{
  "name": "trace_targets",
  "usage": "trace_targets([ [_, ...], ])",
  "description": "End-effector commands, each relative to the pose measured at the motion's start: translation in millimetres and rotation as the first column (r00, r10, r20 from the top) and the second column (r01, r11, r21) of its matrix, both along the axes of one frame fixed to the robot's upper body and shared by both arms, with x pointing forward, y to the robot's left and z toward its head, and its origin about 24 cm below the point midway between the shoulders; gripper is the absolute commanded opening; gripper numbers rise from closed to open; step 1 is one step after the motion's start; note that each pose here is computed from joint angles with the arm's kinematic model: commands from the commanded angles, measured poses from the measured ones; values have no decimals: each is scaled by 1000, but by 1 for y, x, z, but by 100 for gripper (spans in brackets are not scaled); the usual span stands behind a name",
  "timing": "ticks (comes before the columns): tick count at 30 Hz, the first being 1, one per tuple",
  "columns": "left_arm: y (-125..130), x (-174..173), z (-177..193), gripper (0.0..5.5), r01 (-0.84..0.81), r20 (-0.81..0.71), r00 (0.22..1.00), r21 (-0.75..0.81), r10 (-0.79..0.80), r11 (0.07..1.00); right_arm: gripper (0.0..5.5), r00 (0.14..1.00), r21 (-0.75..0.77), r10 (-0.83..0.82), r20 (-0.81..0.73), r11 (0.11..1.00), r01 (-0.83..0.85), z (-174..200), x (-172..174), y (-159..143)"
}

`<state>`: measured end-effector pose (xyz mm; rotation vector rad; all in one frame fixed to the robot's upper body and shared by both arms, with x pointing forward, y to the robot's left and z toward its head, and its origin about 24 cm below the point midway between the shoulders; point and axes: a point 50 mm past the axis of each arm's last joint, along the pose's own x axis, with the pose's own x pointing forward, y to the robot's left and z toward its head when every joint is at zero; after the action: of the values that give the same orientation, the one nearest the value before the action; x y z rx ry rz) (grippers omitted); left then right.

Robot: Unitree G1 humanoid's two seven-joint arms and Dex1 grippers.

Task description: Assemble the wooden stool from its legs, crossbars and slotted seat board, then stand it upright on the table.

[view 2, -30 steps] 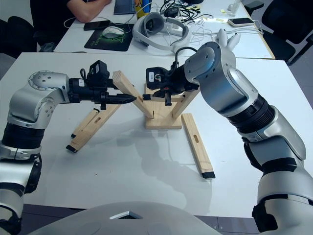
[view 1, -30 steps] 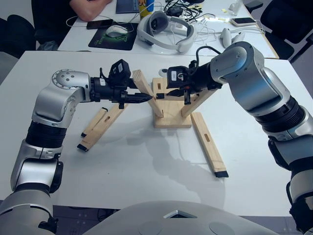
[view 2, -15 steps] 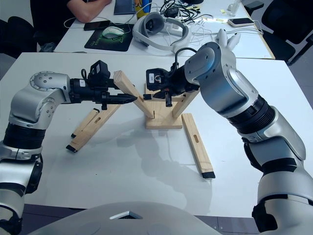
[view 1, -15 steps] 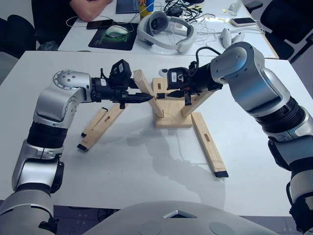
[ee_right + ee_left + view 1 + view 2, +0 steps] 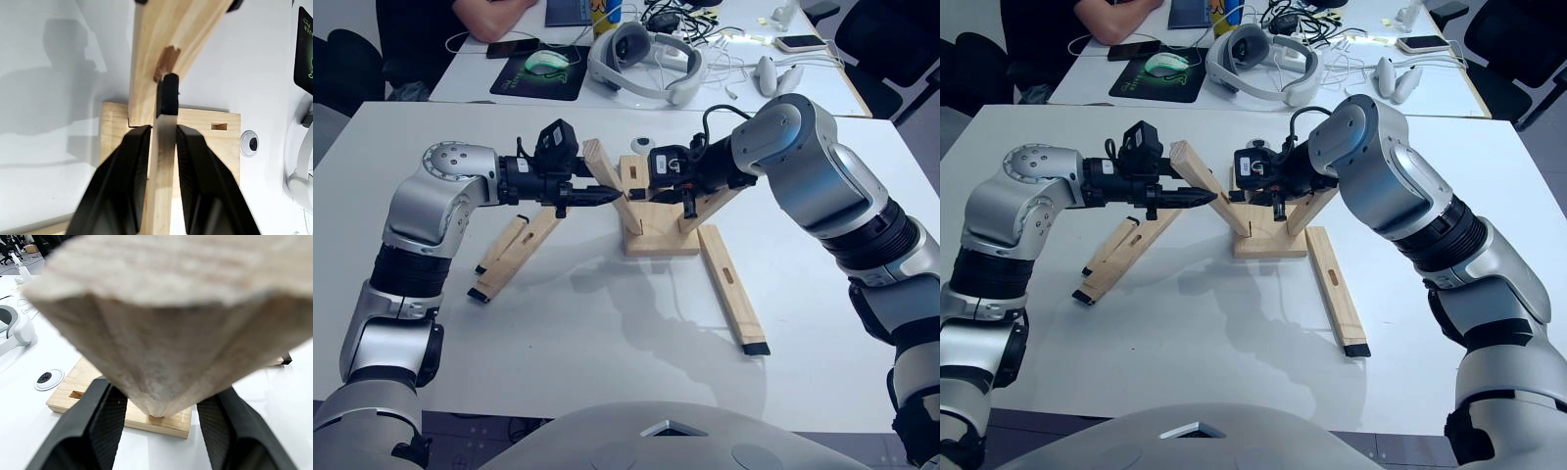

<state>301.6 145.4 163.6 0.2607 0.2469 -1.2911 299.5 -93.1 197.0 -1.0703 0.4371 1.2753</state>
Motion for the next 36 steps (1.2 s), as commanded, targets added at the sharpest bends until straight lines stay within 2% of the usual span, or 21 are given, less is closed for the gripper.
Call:
trace_targets([
  [1,-1,-7,-46,206,-19,-179,983,86,34,996,66,1000,-1,2,-28,1000,-2,-3,0,0],
  [3,-3,-6,-45,206,-13,-166,986,95,29,995,48,999,0,2,-38,1000,-2,-5,-1,0],
  [13,-9,-3,-50,206,14,-105,994,176,5,984,47,996,36,-11,-86,999,14,-4,-3,0],
  [36,7,2,-69,205,3,-137,990,241,31,971,45,980,87,-73,-184,992,90,-17,-2,-14],
])
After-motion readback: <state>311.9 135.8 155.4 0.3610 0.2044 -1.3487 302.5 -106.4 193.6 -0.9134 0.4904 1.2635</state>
